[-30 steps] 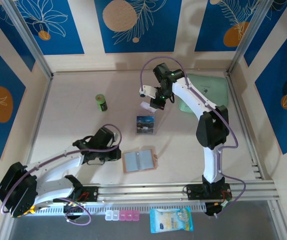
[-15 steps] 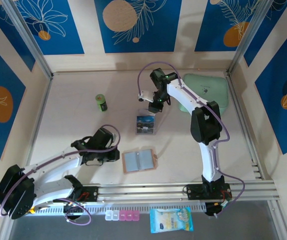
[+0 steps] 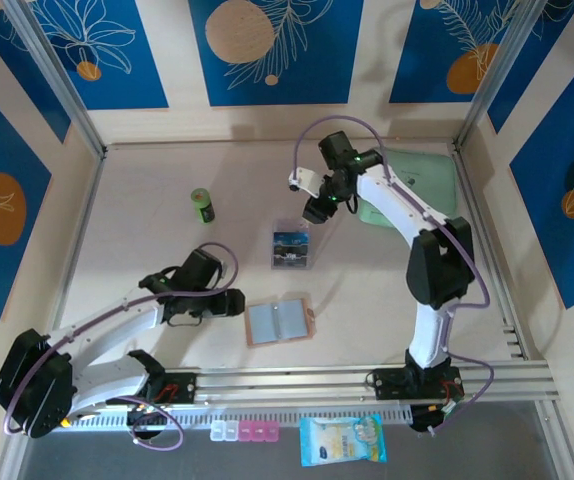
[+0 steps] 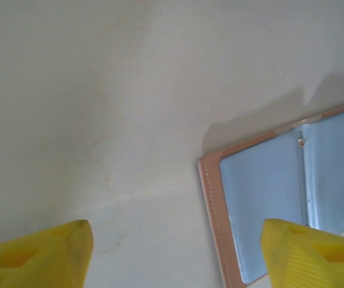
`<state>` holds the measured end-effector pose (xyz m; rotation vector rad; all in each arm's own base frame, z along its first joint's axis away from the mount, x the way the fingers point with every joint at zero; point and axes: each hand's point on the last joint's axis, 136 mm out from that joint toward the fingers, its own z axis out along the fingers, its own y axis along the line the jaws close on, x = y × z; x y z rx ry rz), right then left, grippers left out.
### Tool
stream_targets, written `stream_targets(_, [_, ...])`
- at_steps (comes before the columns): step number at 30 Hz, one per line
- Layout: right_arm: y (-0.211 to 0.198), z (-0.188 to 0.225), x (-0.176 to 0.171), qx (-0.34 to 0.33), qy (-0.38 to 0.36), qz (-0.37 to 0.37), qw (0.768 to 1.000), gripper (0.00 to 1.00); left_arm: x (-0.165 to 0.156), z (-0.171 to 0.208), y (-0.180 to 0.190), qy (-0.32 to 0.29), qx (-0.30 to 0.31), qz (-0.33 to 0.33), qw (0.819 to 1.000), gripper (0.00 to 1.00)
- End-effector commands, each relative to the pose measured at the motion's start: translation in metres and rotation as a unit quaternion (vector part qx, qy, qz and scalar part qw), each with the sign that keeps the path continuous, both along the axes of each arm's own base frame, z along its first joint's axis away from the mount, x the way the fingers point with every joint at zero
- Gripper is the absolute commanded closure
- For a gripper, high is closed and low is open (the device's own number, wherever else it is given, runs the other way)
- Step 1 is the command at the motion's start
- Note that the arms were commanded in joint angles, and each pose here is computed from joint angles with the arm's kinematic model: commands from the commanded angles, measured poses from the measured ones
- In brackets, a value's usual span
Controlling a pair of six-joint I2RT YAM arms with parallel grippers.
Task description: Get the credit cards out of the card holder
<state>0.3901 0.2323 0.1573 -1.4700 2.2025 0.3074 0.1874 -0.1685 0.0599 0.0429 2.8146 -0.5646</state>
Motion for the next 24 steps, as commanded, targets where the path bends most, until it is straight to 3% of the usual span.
stream_targets(1, [0.004, 0.007, -0.004, 0.056, -0.004, -0.056, 0.997, 0.45, 0.017, 0.005, 0.007, -0.025, 0.013, 0.004, 1.000, 0.06])
stream_targets(2, [0.003, 0.004, -0.009, 0.062, -0.001, -0.065, 0.996, 0.37, 0.021, 0.005, 0.010, -0.029, 0.018, 0.009, 0.999, 0.00])
stream_targets(3, [0.000, -0.001, -0.014, 0.065, 0.000, -0.078, 0.995, 0.24, 0.026, 0.005, 0.014, -0.033, 0.024, 0.013, 0.999, 0.00])
stream_targets(4, [-0.005, -0.007, -0.019, 0.065, 0.000, -0.092, 0.994, 0.17, 0.030, 0.006, 0.018, -0.037, 0.029, 0.014, 0.999, 0.00])
stream_targets(5, [-0.009, -0.011, -0.024, 0.064, 0.001, -0.104, 0.993, 0.02, 0.034, 0.006, 0.020, -0.041, 0.034, 0.013, 0.998, 0.00])
stream_targets(11, [-0.047, -0.056, -0.047, 0.039, -0.012, -0.194, 0.980, 0.01, 0.066, 0.007, 0.048, -0.081, 0.096, 0.030, 0.992, 0.00])
stream_targets(15, [-0.080, -0.074, -0.051, 0.043, -0.038, -0.268, 0.962, 0.01, 0.091, 0.014, 0.066, -0.147, 0.123, 0.044, 0.980, 0.00])
stream_targets(19, [-0.112, -0.081, -0.047, 0.091, -0.065, -0.336, 0.935, 0.01, 0.111, 0.033, 0.099, -0.231, 0.170, 0.100, 0.953, 0.00])
stream_targets(24, [-0.143, -0.073, -0.038, 0.166, -0.104, -0.384, 0.902, 0.01, 0.130, 0.066, 0.110, -0.331, 0.138, 0.137, 0.924, 0.00])
